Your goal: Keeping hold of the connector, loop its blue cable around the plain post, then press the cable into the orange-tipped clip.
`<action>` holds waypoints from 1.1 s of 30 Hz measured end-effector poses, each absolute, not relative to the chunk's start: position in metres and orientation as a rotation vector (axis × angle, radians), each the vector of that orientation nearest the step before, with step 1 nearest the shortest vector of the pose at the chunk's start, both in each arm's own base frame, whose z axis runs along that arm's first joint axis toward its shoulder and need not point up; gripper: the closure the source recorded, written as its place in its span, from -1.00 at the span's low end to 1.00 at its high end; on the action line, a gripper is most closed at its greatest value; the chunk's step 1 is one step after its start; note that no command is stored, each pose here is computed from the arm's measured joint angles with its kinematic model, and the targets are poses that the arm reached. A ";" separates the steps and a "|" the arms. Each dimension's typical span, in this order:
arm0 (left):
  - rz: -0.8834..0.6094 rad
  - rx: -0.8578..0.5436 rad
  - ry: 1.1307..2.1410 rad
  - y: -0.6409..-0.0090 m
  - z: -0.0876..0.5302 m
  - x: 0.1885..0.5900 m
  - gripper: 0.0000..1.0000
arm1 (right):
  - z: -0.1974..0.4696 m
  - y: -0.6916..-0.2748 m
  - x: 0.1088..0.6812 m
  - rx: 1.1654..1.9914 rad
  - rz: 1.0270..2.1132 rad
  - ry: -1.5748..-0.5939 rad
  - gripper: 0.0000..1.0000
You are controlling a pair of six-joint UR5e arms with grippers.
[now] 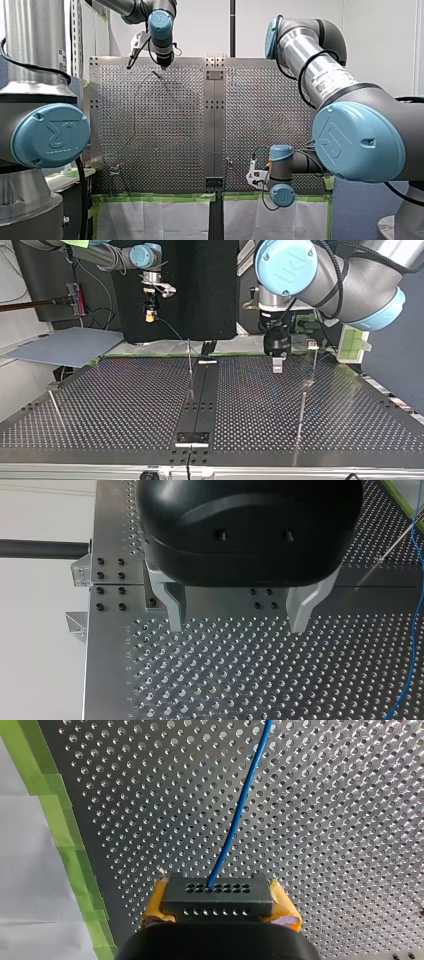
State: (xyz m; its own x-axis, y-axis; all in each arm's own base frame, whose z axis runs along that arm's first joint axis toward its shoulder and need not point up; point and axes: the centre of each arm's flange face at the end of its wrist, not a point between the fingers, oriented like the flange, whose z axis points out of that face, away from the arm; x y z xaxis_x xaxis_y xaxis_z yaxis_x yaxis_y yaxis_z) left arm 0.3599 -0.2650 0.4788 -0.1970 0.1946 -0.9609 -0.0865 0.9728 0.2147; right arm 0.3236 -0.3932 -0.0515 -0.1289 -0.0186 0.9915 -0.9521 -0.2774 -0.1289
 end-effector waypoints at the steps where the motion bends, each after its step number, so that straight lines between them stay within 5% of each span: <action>1: 0.253 0.081 1.751 -0.265 0.479 0.360 -1.00 | -0.051 -0.393 0.324 1.350 1.516 -1.159 1.00; 33: 0.293 -0.097 1.743 -0.233 0.463 0.406 -1.00 | -0.052 -0.392 0.325 1.355 1.515 -1.160 1.00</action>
